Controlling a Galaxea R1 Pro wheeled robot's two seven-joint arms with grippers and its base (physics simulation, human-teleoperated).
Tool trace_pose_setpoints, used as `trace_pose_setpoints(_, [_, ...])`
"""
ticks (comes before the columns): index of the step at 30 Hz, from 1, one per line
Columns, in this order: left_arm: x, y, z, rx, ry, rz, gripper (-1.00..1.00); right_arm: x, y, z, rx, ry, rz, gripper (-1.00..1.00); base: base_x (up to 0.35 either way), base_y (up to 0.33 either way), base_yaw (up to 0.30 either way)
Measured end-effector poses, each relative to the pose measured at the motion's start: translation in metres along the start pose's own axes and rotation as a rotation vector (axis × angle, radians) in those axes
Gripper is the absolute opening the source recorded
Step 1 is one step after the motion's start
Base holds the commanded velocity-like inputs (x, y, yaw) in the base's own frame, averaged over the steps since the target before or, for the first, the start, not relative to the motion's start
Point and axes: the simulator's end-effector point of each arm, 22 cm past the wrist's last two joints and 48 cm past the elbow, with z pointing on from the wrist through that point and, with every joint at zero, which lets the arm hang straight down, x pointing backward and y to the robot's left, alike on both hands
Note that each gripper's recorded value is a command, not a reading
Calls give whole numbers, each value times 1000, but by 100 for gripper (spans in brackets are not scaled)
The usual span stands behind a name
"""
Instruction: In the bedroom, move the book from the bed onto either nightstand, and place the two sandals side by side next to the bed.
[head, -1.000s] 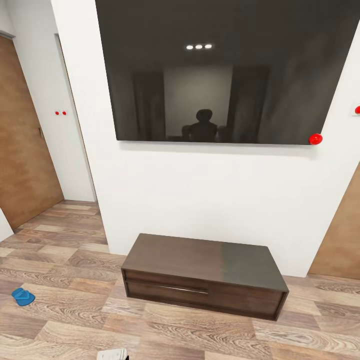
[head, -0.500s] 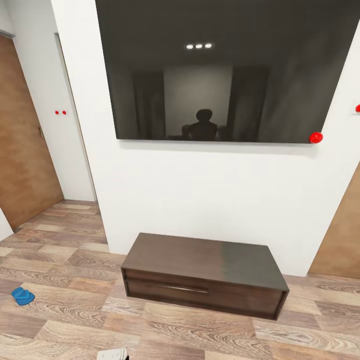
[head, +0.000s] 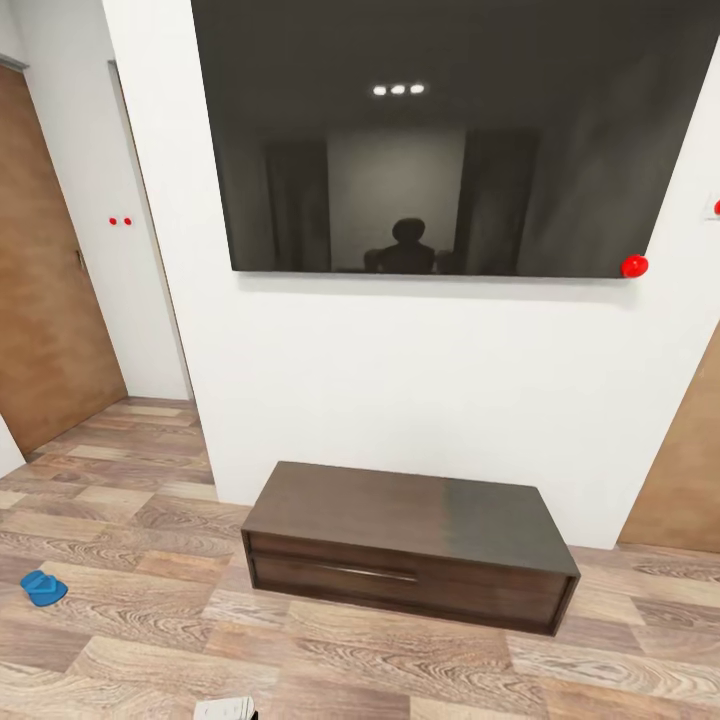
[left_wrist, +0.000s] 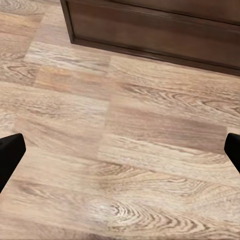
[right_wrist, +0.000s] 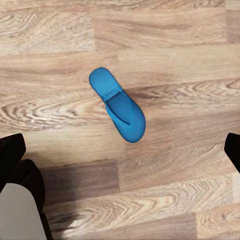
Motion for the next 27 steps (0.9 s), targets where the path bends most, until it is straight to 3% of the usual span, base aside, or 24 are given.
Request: trace_pose_setpoints(27, [40, 3, 31, -1, -1, 0, 100, 21, 7, 45, 1, -4, -1, 100, 0, 0, 0])
